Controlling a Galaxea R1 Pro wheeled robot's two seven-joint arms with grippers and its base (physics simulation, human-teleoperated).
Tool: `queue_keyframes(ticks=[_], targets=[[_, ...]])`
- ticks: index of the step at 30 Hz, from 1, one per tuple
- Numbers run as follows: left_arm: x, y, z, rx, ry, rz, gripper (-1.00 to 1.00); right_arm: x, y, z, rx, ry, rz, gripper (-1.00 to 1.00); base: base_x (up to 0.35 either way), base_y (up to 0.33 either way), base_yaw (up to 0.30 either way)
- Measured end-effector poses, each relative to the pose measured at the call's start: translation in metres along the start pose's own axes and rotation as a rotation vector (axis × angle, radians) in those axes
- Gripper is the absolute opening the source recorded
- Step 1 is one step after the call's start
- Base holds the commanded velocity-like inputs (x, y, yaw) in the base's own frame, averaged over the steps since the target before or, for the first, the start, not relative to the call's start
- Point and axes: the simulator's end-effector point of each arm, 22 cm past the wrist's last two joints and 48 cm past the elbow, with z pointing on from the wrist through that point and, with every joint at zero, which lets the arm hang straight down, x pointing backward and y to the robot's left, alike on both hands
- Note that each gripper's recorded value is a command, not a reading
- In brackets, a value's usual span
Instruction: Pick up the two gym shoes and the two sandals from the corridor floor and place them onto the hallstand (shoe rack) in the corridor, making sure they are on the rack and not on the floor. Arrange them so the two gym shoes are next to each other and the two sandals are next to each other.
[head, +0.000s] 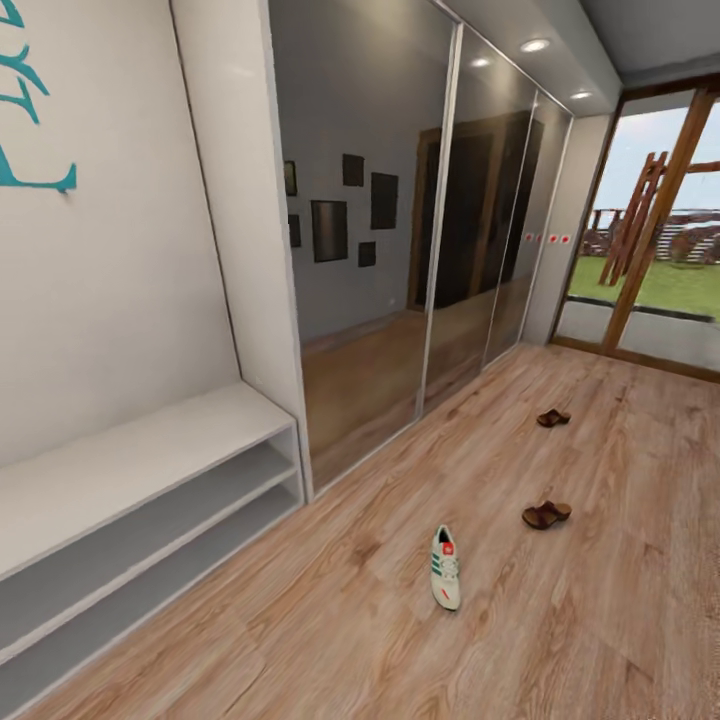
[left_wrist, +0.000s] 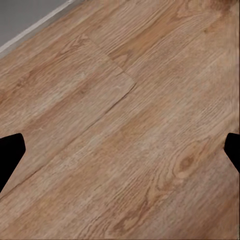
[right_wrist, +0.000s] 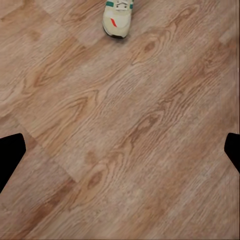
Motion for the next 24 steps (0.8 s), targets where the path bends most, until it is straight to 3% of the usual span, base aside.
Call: queue_keyframes(ticks=[24], targets=[[0.0079, 0.0001, 0.0001, 0.000, 0.018, 0.002, 1.00, 0.0073, 0.0003, 0.0002, -0.001, 0.018, -0.001, 1.00, 0.241, -0.196, -0.277]])
